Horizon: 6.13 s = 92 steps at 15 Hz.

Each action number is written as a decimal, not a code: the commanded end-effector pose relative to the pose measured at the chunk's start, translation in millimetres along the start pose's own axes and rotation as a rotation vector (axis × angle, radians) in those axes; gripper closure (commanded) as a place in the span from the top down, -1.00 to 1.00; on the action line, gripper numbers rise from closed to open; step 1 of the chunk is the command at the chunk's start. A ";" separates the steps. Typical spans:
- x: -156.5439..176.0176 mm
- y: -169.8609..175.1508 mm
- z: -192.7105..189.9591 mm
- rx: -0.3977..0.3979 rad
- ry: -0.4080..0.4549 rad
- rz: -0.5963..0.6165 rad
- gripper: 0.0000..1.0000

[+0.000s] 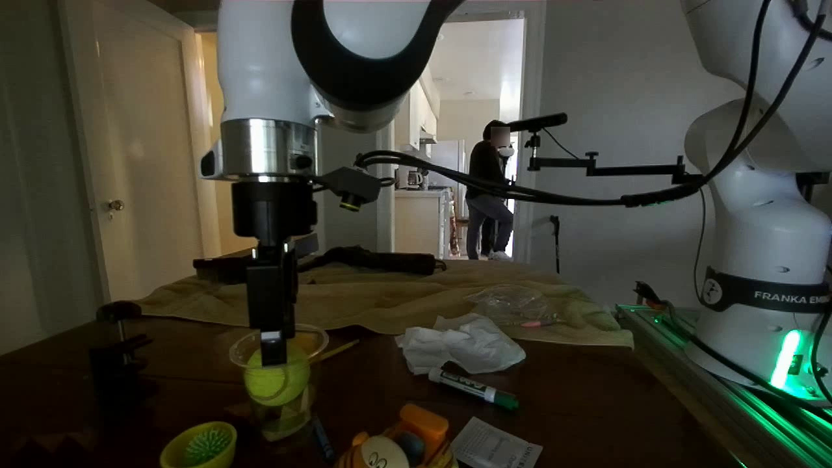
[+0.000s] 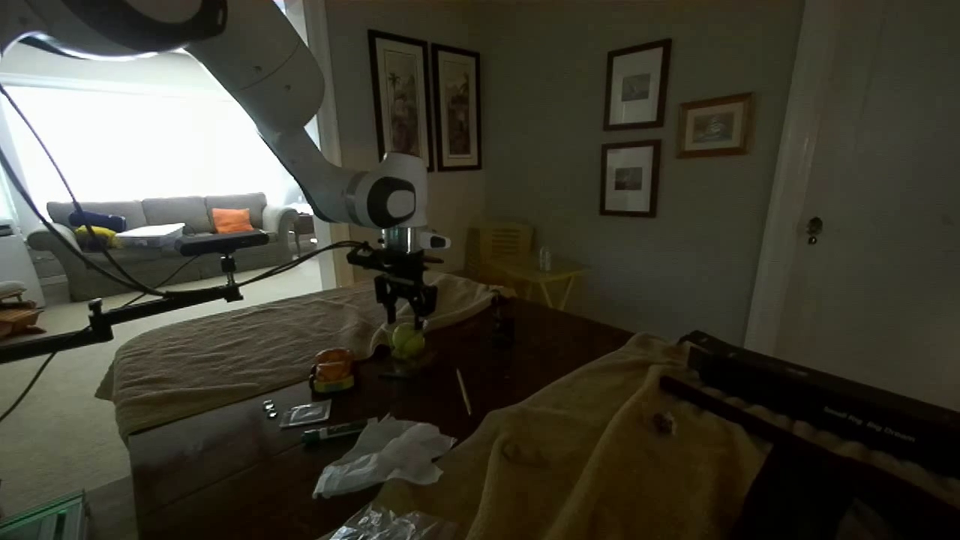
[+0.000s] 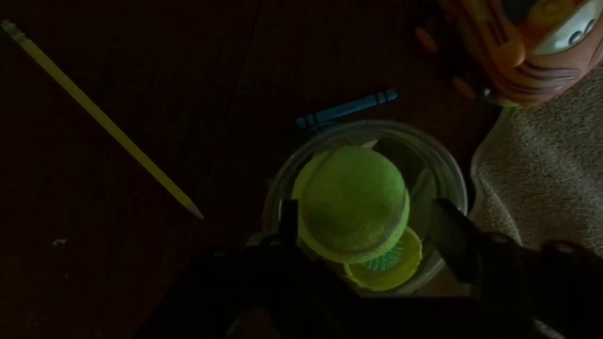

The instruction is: Remove the tennis ball from the clear cup.

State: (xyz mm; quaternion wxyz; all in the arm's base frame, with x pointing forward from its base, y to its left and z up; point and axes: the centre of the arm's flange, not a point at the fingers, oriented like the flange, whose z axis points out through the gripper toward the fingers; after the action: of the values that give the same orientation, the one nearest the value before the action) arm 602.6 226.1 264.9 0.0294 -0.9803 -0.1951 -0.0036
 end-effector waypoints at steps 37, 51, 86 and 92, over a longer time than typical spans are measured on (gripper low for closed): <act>3.9 -51.9 -84.7 -0.071 0.056 -0.082 -0.32; -8.3 92.2 -121.4 -0.103 0.158 0.305 -0.32; -23.5 67.4 -92.5 -0.096 -0.101 0.381 1.00; -24.9 32.3 -138.7 -0.107 -0.056 0.408 1.00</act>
State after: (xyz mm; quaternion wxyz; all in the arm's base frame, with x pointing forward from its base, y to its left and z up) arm 592.3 178.9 401.5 -0.0279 -0.9994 0.0073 0.0190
